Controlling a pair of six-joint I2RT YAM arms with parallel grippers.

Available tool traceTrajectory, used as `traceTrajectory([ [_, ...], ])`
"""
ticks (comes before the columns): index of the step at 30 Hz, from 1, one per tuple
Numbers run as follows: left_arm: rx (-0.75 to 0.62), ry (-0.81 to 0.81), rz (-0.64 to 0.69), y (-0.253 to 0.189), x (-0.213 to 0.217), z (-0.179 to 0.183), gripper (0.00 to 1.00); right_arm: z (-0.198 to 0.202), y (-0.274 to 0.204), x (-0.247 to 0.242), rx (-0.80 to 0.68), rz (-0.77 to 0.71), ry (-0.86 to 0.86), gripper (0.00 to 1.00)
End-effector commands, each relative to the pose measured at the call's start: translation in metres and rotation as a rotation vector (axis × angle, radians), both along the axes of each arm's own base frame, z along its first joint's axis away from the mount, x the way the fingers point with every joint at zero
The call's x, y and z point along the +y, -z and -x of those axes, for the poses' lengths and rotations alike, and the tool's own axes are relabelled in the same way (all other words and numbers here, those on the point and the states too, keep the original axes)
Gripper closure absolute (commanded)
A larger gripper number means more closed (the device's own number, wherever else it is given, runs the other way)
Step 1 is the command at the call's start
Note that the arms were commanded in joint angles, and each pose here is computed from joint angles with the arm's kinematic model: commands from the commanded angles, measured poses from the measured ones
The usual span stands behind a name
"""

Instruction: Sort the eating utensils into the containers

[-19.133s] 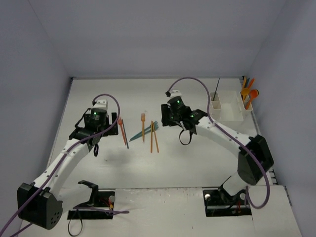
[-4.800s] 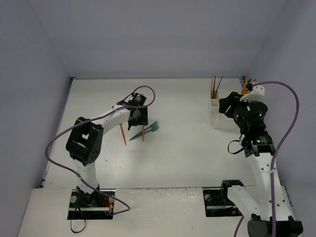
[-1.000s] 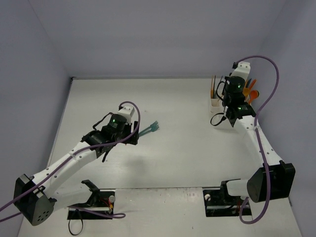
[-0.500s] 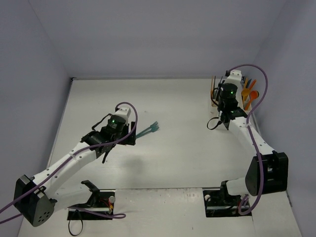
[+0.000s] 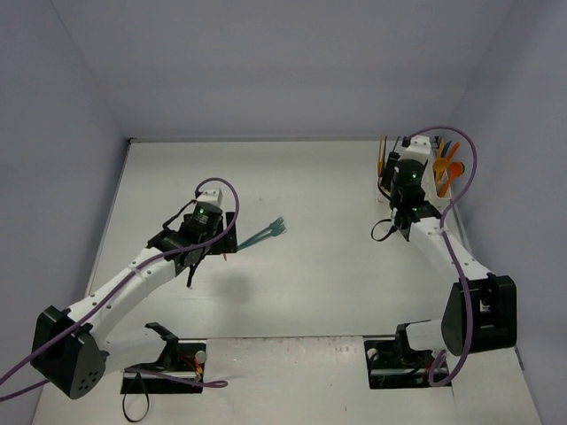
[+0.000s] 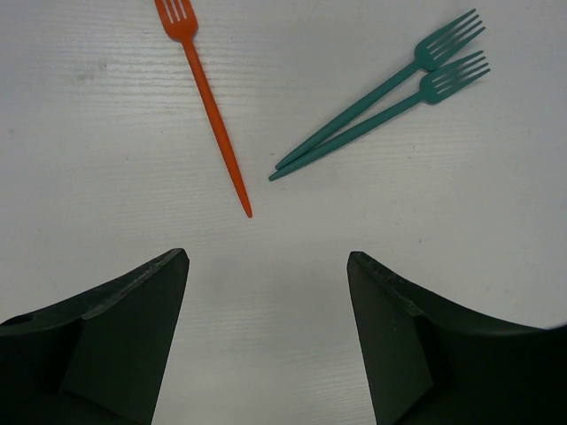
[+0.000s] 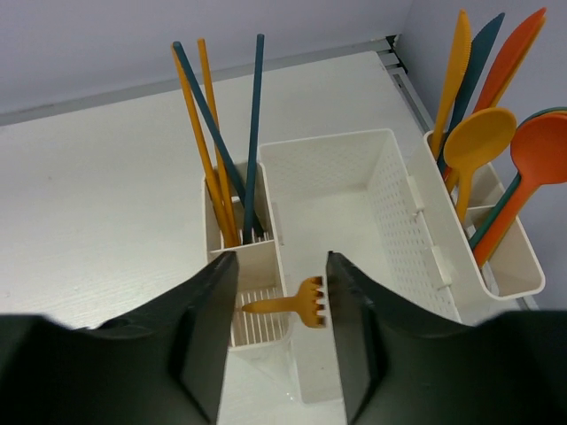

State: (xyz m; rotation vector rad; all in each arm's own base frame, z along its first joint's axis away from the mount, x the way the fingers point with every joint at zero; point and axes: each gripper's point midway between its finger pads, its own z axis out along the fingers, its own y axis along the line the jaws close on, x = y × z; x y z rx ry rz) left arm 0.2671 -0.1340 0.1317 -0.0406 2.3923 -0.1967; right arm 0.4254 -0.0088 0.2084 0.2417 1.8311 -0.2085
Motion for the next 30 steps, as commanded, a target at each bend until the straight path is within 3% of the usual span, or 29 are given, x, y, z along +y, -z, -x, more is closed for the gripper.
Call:
traceTrajectory([
  [1, 0.009, -0.134, 0.016, 0.006, 0.014, -0.011, 0.30, 0.016, -0.082, -0.001, -0.205, -0.046, -0.010, 0.54],
  [8, 0.041, -0.222, 0.011, 0.017, 0.021, -0.035, 0.30, 0.062, -0.139, 0.002, -0.271, -0.082, -0.045, 0.49],
  [18, 0.144, -0.278, -0.015, 0.052, 0.018, -0.083, 0.39, 0.114, -0.143, 0.023, -0.267, -0.216, -0.156, 0.48],
  [21, 0.174, -0.291, -0.028, 0.064, 0.019, -0.095, 0.48, 0.126, -0.137, 0.026, -0.250, -0.232, -0.175, 0.48],
  [30, 0.257, -0.331, -0.121, 0.100, 0.030, -0.107, 0.85, 0.140, -0.135, 0.033, -0.225, -0.229, -0.229, 0.45],
])
